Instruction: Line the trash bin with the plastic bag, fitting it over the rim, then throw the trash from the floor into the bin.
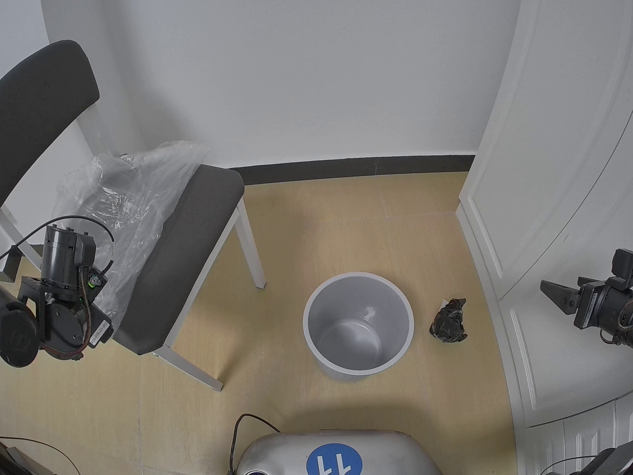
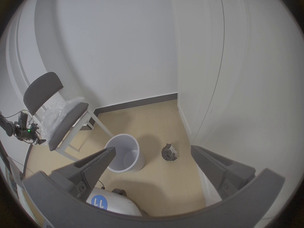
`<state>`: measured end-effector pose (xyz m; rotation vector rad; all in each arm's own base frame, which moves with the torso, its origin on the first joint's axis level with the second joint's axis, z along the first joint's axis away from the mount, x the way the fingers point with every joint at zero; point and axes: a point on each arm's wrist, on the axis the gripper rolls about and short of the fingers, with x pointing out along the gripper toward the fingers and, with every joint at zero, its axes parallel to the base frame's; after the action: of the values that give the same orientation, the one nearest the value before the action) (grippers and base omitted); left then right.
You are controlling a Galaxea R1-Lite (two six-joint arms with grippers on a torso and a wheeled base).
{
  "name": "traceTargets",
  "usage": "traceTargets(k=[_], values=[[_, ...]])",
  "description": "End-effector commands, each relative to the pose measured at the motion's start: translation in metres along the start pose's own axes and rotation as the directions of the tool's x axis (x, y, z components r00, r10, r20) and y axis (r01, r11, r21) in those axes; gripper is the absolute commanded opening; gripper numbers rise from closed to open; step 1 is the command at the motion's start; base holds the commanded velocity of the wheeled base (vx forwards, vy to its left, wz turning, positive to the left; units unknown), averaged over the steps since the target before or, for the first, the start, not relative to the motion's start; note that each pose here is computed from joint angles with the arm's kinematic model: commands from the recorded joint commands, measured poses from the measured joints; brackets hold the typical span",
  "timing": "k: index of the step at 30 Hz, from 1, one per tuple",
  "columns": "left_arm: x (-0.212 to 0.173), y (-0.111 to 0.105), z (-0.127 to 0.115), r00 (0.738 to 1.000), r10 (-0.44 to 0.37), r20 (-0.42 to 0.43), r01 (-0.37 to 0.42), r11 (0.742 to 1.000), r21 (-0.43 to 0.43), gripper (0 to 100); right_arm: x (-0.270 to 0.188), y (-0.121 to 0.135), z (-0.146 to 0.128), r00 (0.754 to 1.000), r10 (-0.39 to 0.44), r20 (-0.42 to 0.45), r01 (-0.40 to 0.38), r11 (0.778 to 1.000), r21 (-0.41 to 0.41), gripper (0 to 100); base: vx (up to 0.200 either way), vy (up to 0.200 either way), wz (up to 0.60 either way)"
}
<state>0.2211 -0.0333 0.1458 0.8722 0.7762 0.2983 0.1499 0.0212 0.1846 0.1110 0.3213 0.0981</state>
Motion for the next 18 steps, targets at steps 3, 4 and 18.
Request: traceTargets(k=[3,4,18], values=[[0.004,-0.004,0.001,1.000,0.009,-0.022,-0.008,1.000,0.018,100,0.000,0.000,0.000,1.000,0.003,0.001,-0.003,1.000,0.001,100,0.000,0.000,0.00],[0.004,-0.004,0.001,1.000,0.009,-0.022,-0.008,1.000,0.018,100,0.000,0.000,0.000,1.000,0.003,0.001,-0.003,1.000,0.001,100,0.000,0.000,0.00],[0.023,-0.028,0.011,0.997,0.069,-0.028,-0.069,0.998,0.017,100,-0.001,0.000,0.000,1.000,0.002,0.004,-0.002,1.000,0.002,100,0.000,0.000,0.00]])
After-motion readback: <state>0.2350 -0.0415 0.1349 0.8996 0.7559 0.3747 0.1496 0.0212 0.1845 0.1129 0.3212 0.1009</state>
